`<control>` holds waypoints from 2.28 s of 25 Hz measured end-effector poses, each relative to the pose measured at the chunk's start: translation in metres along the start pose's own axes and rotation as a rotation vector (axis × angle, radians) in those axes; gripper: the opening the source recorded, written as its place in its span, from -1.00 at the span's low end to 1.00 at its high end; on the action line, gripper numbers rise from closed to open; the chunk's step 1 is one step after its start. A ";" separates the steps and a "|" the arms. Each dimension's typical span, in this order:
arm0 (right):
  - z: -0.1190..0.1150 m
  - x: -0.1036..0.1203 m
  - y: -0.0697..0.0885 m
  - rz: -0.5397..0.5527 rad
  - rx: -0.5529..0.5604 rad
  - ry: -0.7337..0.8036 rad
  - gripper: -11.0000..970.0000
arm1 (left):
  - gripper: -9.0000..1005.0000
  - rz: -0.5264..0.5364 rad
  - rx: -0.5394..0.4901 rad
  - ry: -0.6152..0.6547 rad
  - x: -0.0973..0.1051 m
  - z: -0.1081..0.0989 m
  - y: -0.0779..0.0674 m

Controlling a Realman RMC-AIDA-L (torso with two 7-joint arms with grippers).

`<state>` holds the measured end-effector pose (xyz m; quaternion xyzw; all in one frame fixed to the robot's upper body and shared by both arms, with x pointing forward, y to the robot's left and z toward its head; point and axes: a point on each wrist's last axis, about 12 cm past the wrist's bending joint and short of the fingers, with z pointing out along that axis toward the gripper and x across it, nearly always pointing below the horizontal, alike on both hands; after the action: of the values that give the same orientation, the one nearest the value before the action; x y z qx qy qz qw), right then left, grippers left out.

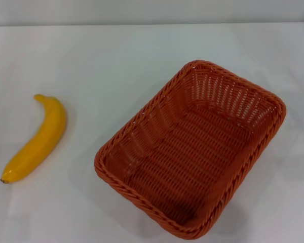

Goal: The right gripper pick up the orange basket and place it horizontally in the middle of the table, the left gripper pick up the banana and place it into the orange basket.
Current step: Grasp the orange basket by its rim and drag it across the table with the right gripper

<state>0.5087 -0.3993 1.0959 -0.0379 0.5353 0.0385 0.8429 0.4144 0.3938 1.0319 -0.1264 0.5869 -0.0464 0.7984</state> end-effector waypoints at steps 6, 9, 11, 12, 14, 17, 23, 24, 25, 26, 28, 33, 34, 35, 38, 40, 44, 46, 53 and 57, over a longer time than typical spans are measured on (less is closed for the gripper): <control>0.000 0.000 0.000 0.000 0.001 0.002 0.50 | 0.54 0.000 0.000 0.000 0.000 0.000 0.000; 0.000 0.000 0.000 0.000 0.001 0.002 0.50 | 0.54 0.000 0.000 0.000 0.000 0.000 0.000; 0.000 0.000 0.000 0.000 0.002 0.003 0.50 | 0.54 0.000 0.001 -0.001 0.000 0.000 0.000; 0.000 0.000 0.000 -0.001 0.003 0.004 0.50 | 0.54 0.000 0.002 -0.002 0.000 0.000 0.000; 0.002 0.001 -0.001 0.000 0.001 0.009 0.50 | 0.54 0.000 0.005 -0.005 0.000 0.001 -0.001; 0.011 -0.001 -0.003 0.020 -0.037 0.030 0.50 | 0.54 0.000 0.017 -0.016 -0.002 0.002 -0.002; 0.054 -0.016 -0.003 0.062 -0.289 0.173 0.49 | 0.54 -0.007 0.044 -0.028 -0.004 0.005 -0.003; 0.062 -0.022 -0.001 0.068 -0.340 0.198 0.49 | 0.54 -0.009 0.046 -0.029 -0.005 0.005 -0.003; 0.070 -0.027 0.001 0.080 -0.392 0.230 0.49 | 0.53 -0.010 0.048 -0.029 -0.005 0.006 -0.003; 0.078 -0.033 0.003 0.090 -0.435 0.258 0.49 | 0.53 -0.014 0.051 -0.031 -0.005 0.006 -0.003; 0.096 -0.046 0.007 0.110 -0.529 0.344 0.49 | 0.53 -0.025 0.061 -0.039 -0.008 0.008 -0.002; 0.145 -0.076 0.023 0.164 -0.713 0.620 0.49 | 0.53 -0.082 0.090 -0.052 -0.018 0.012 0.005; 0.153 -0.080 0.027 0.170 -0.737 0.664 0.49 | 0.53 -0.086 0.095 -0.054 -0.019 0.013 0.006; 0.163 -0.084 0.032 0.173 -0.767 0.720 0.49 | 0.53 -0.089 0.100 -0.057 -0.021 0.013 0.007; 0.187 -0.096 0.049 0.157 -0.821 0.886 0.49 | 0.53 -0.093 0.111 -0.061 -0.025 0.014 0.009; 0.199 -0.102 0.061 0.119 -0.831 0.990 0.49 | 0.53 -0.097 0.116 -0.063 -0.027 0.016 0.010; 0.216 -0.110 0.084 0.058 -0.830 1.148 0.49 | 0.53 -0.101 0.135 -0.068 -0.027 0.023 0.008; 0.223 -0.112 0.094 0.025 -0.826 1.225 0.49 | 0.53 -0.106 0.152 -0.063 -0.026 0.026 0.005; 0.236 -0.101 0.142 -0.108 -0.793 1.446 0.49 | 0.53 -0.085 0.168 -0.043 -0.028 0.027 0.007; 0.236 -0.094 0.169 -0.162 -0.825 1.508 0.48 | 0.53 -0.069 0.169 -0.042 -0.030 0.025 0.009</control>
<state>0.6630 -0.2093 1.2773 -0.3943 0.8908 0.1341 0.1816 0.4284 0.4127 1.0640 -0.0800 0.5595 -0.1207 0.8161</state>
